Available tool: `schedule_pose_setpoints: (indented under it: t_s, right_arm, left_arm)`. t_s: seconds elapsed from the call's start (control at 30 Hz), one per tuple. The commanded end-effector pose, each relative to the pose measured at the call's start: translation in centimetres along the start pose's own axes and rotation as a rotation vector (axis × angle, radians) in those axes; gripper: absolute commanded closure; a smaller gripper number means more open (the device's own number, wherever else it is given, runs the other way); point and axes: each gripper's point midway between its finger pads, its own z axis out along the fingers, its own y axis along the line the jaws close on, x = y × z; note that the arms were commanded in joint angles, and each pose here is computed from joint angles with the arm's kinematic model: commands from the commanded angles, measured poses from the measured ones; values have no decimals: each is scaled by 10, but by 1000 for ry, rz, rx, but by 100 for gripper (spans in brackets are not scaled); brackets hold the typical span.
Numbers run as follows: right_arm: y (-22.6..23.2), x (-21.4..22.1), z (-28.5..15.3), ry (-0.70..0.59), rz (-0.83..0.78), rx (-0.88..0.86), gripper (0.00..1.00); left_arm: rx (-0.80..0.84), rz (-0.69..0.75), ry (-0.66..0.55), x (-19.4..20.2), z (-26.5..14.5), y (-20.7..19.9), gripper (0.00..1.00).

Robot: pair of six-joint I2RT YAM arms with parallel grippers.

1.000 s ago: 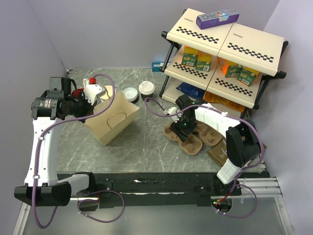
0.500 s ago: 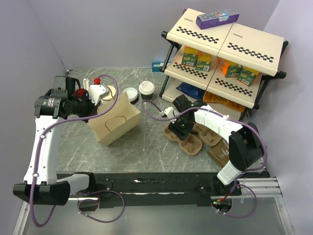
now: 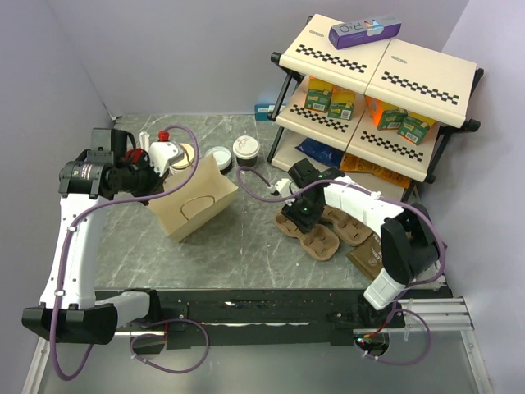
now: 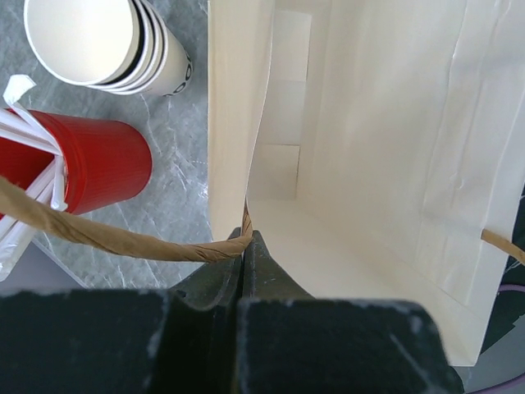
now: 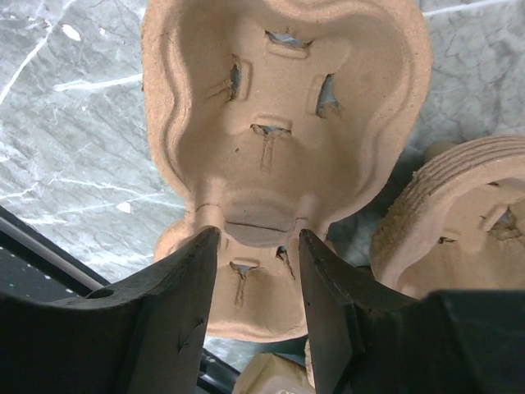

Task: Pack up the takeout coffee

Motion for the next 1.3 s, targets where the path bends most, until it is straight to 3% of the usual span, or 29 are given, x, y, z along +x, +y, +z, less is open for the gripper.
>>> schedule_pose_setpoints:
  t_s: [0.0,0.73,1.27]
  right_arm:
    - [-2,-8,1,-11,35,11,48]
    - [2,7,21,35,79,1,46]
    - [2,16,25,-44,112,44,50]
  left_arm:
    - [-10,16,-29,-4,-2,-1,99]
    - [-24,4,-12,2,-3,-2,99]
    - [-25,-3,-11,0,-3,0,99]
